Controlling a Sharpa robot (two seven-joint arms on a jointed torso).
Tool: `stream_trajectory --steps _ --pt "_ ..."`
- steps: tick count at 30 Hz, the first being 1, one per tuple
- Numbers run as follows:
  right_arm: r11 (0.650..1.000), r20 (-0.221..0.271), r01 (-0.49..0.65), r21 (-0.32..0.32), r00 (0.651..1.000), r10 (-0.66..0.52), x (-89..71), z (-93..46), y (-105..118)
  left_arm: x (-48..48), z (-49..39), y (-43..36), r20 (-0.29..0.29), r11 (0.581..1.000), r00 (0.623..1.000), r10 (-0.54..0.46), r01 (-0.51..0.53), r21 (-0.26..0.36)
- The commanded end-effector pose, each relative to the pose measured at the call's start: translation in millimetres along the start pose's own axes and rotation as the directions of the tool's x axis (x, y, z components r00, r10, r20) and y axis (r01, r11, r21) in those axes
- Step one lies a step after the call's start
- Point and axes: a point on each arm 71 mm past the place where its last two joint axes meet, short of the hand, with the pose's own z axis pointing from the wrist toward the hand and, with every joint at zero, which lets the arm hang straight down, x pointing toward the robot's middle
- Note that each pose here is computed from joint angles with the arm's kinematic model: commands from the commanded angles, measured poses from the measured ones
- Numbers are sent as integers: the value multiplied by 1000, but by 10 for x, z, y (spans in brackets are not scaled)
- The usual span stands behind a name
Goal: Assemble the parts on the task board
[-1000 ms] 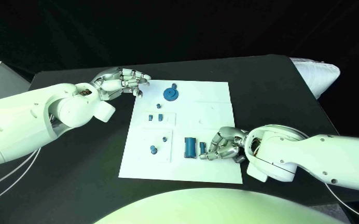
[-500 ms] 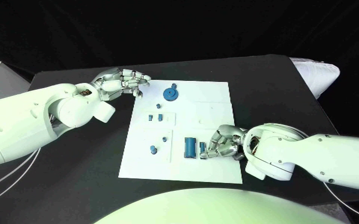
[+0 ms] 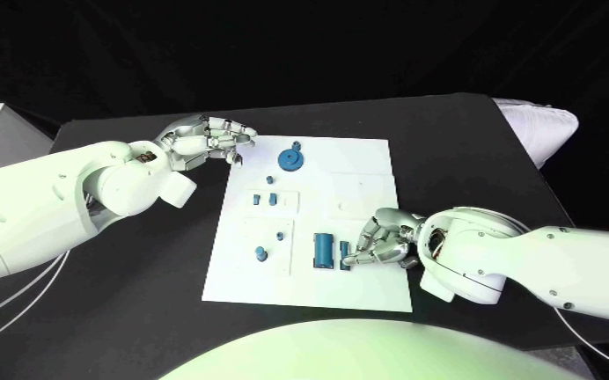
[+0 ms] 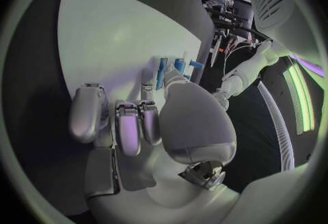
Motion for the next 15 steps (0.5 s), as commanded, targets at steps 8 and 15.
stream_trajectory --steps 8,15 --pt "973 -93 -211 -94 975 202 -262 -60 21 -15 2 -33 21 999 1000 -2 1 49" --pt "921 -78 -309 -238 951 299 -535 -25 63 -44 3 -55 60 996 998 -13 8 88"
